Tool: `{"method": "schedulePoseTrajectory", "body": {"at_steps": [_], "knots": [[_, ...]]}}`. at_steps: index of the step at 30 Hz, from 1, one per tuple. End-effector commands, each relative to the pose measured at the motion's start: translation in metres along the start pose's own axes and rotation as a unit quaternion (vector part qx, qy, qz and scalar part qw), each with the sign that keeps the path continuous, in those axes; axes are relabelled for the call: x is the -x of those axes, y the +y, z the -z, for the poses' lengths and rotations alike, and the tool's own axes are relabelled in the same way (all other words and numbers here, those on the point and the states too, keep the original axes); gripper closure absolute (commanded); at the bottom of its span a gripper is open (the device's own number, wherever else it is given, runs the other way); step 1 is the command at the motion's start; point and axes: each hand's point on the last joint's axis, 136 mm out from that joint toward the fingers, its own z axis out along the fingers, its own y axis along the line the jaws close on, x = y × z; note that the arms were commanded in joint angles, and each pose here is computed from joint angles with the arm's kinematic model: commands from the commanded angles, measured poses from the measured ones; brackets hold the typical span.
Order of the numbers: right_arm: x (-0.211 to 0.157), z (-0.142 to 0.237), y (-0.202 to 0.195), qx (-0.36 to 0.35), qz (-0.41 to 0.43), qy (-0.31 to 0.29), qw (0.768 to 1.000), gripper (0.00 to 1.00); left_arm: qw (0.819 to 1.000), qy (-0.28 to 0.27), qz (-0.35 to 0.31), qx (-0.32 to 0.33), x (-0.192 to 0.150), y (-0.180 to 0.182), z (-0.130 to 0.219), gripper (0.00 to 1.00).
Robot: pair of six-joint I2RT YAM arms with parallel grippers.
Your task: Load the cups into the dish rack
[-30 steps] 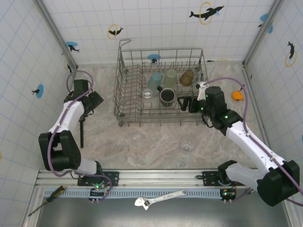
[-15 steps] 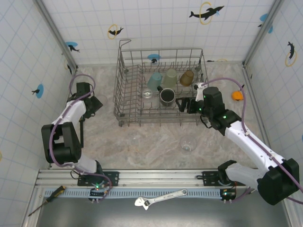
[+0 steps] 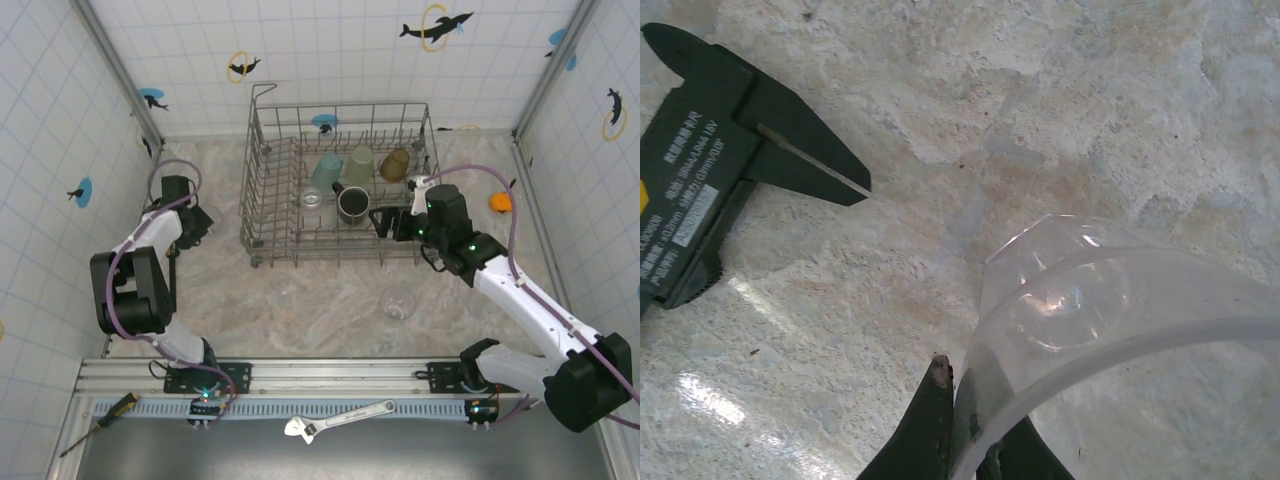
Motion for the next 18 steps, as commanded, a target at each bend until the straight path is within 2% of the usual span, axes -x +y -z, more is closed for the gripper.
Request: {"method": "schedulePoseTrajectory", "body": {"at_steps": [1, 9, 18], "knots": [[0.015, 0.006, 0.009, 0.006, -0.004, -0.018, 1.0, 0.0, 1.0, -0.006, 0.003, 0.001, 0.002, 0.007, 0.008, 1.0], [0.017, 0.003, 0.021, 0.018, -0.008, -0.014, 1.0, 0.0, 0.998, -0.032, 0.015, -0.054, 0.014, -0.003, 0.041, 1.0], [0.025, 0.002, 0.031, 0.032, -0.006, -0.019, 0.999, 0.0, 0.981, -0.053, 0.011, -0.186, 0.028, -0.047, 0.088, 1.0]]}}
